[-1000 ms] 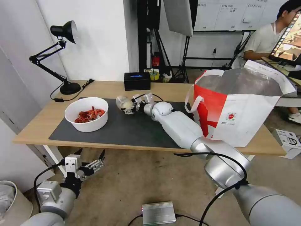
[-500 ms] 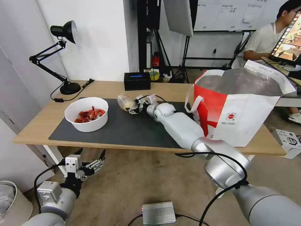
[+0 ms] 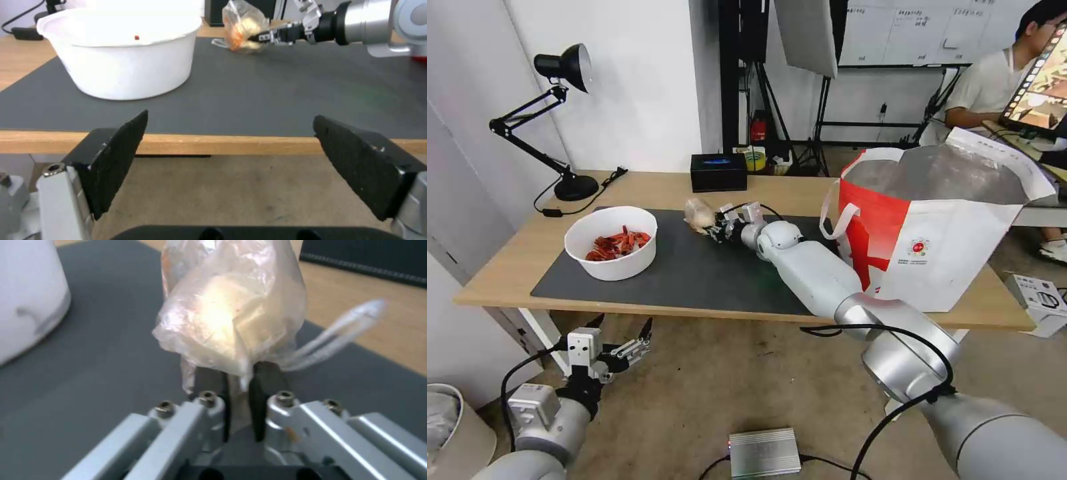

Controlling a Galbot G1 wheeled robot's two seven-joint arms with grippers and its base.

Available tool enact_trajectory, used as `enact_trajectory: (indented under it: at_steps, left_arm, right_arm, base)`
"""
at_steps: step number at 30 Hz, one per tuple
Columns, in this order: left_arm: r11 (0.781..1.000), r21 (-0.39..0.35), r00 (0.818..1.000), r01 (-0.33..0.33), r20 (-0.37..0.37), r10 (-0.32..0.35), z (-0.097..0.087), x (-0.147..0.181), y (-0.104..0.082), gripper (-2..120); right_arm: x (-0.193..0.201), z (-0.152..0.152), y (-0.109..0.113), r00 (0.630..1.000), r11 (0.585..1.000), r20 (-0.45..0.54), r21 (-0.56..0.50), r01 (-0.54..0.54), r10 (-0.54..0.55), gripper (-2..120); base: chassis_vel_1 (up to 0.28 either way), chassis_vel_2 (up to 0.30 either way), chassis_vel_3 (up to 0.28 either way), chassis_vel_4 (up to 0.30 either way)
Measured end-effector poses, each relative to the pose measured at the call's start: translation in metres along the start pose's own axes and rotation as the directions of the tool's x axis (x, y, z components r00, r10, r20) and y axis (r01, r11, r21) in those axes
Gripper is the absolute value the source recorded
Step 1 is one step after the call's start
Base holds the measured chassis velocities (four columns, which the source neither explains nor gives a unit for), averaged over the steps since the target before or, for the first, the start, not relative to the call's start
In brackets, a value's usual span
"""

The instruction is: Pick up the trash from the table and place it into the takeout bag.

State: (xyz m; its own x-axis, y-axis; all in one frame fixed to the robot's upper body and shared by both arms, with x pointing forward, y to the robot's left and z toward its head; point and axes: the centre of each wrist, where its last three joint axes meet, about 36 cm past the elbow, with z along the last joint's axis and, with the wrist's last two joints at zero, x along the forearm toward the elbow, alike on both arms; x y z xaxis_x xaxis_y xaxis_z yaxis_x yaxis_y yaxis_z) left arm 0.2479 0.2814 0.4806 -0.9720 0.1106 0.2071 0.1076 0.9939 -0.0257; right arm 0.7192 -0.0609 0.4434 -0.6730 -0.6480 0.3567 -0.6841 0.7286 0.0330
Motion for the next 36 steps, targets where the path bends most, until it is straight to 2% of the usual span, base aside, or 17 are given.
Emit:
enact_trajectory:
  at_steps: [5,8,11,13,15,16,19,20,26,31,33,34,35,36]
  left_arm:
    - [1.0,-0.002,1.0,0.001,0.004,-0.001,-0.002,0.001,0.002,100]
    - [1.0,-0.003,1.0,0.001,0.008,-0.001,-0.004,0.002,0.003,100]
    - [1.0,-0.004,1.0,0.003,0.007,-0.003,-0.004,0.003,0.003,100]
    - [1.0,-0.005,1.0,0.004,0.007,-0.004,-0.005,0.003,0.003,100]
    - [1.0,-0.007,1.0,0.002,0.007,-0.002,-0.005,0.003,0.003,100]
    - [1.0,-0.007,1.0,0.002,0.007,-0.002,-0.005,0.003,0.003,100]
    - [1.0,-0.008,1.0,-0.003,0.005,0.003,-0.005,0.003,0.003,100]
    - [1.0,-0.008,1.0,-0.003,0.005,0.003,-0.005,0.003,0.003,100]
    - [1.0,-0.004,1.0,-0.007,0.0,0.007,-0.003,0.002,0.002,100]
    - [1.0,-0.003,1.0,-0.008,-0.001,0.008,-0.002,0.002,0.002,100]
    - [1.0,-0.003,1.0,-0.008,-0.002,0.008,-0.002,0.002,0.001,100]
    - [1.0,-0.003,1.0,-0.008,-0.002,0.008,-0.002,0.002,0.001,100]
    - [1.0,-0.003,1.0,-0.008,-0.002,0.008,-0.002,0.002,0.001,100]
    - [1.0,-0.003,1.0,-0.008,-0.003,0.008,-0.002,0.002,0.001,100]
  right_arm:
    - [0.011,-0.019,0.008,0.997,0.998,0.051,-0.001,-0.056,0.056,0]
    - [0.043,-0.034,0.017,0.985,0.989,0.095,-0.012,-0.145,0.145,0]
    - [0.061,-0.036,0.023,0.976,0.982,0.106,-0.015,-0.188,0.188,0]
    - [0.073,-0.034,0.025,0.971,0.977,0.111,-0.016,-0.213,0.213,0]
    - [0.102,-0.026,0.034,0.965,0.973,0.127,-0.016,-0.231,0.231,0]
    - [0.102,-0.026,0.034,0.965,0.973,0.127,-0.016,-0.231,0.231,0]
    - [0.149,-0.01,0.06,0.961,0.973,0.152,-0.024,-0.229,0.23,0]
    - [0.149,-0.01,0.06,0.961,0.973,0.152,-0.024,-0.229,0.23,0]
    - [0.201,0.01,0.097,0.956,0.975,0.19,-0.033,-0.219,0.221,0]
    - [0.221,0.017,0.112,0.942,0.97,0.236,-0.019,-0.241,0.238,0]
    - [0.23,0.024,0.113,0.908,0.949,0.304,0.036,-0.313,0.288,0]
    - [0.233,0.027,0.11,0.878,0.925,0.353,0.082,-0.372,0.322,0]
    - [0.233,0.027,0.11,0.878,0.925,0.353,0.082,-0.372,0.322,0]
    - [0.236,0.029,0.106,0.847,0.895,0.398,0.12,-0.429,0.352,0]
  base:
    - [0.0,0.0,0.0,0.0]
    - [0.0,0.0,0.0,0.0]
    - [0.0,0.0,0.0,0.0]
    - [0.0,0.0,0.0,0.0]
    - [0.0,0.0,0.0,0.0]
    - [0.0,0.0,0.0,0.0]
    - [0.0,0.0,0.0,0.0]
    - [0.0,0.0,0.0,0.0]
    - [0.0,0.0,0.0,0.0]
    - [0.0,0.0,0.0,0.0]
    - [0.0,0.0,0.0,0.0]
    - [0.0,0.0,0.0,0.0]
    - [0.0,0.0,0.0,0.0]
    - [0.0,0.0,0.0,0.0]
